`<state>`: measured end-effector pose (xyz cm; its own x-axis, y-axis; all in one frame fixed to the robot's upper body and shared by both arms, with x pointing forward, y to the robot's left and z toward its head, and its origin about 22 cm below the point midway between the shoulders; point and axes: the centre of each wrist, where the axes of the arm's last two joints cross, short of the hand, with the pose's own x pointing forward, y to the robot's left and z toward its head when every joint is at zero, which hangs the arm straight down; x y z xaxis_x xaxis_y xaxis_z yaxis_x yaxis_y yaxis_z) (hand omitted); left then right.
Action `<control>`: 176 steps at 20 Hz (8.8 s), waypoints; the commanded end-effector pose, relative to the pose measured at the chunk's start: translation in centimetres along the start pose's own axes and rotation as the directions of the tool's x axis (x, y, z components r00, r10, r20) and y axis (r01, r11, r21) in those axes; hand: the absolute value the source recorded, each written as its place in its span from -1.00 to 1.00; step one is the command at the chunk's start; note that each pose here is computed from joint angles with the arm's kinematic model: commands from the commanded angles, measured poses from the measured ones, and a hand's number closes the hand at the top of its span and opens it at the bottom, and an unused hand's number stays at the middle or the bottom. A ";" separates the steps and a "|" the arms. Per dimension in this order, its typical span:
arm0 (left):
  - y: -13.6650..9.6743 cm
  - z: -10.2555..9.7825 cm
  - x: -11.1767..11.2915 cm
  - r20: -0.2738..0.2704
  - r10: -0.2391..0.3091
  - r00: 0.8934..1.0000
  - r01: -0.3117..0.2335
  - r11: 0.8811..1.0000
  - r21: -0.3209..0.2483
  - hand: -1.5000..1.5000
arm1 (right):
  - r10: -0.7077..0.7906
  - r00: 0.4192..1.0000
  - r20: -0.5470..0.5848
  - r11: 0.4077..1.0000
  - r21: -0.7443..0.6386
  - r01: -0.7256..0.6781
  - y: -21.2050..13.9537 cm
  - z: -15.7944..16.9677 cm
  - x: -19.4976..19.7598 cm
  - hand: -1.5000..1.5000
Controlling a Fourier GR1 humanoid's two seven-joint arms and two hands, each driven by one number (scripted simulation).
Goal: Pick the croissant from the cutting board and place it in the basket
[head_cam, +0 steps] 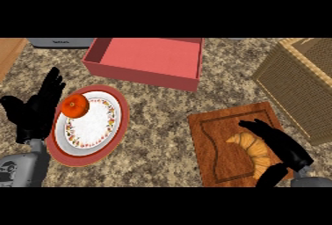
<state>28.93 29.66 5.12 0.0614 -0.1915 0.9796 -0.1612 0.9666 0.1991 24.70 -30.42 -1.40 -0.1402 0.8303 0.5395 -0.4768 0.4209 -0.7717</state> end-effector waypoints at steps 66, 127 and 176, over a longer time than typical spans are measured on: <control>-0.2 0.0 -0.2 0.003 -0.002 1.000 0.002 0.999 -0.032 0.00 | -0.570 0.798 -0.195 0.247 -0.967 -0.060 -24.5 -14.5 17.8 1.00; -1.9 -0.3 -0.1 0.036 0.022 0.999 -0.021 1.000 -0.022 0.00 | -0.086 0.527 -0.845 0.662 -0.444 -0.604 -24.1 -8.0 -1.2 1.00; -0.5 -1.8 0.3 -0.004 -0.002 1.000 0.002 1.000 0.003 0.00 | -0.554 0.605 -0.572 0.465 -0.815 -0.345 -25.4 -5.8 -2.5 -1.00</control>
<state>29.81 28.81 5.57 0.0469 -0.1963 0.9794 -0.1387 0.9697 0.2010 41.50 -41.64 12.97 0.7358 0.5155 0.4393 0.4104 0.1766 -0.8947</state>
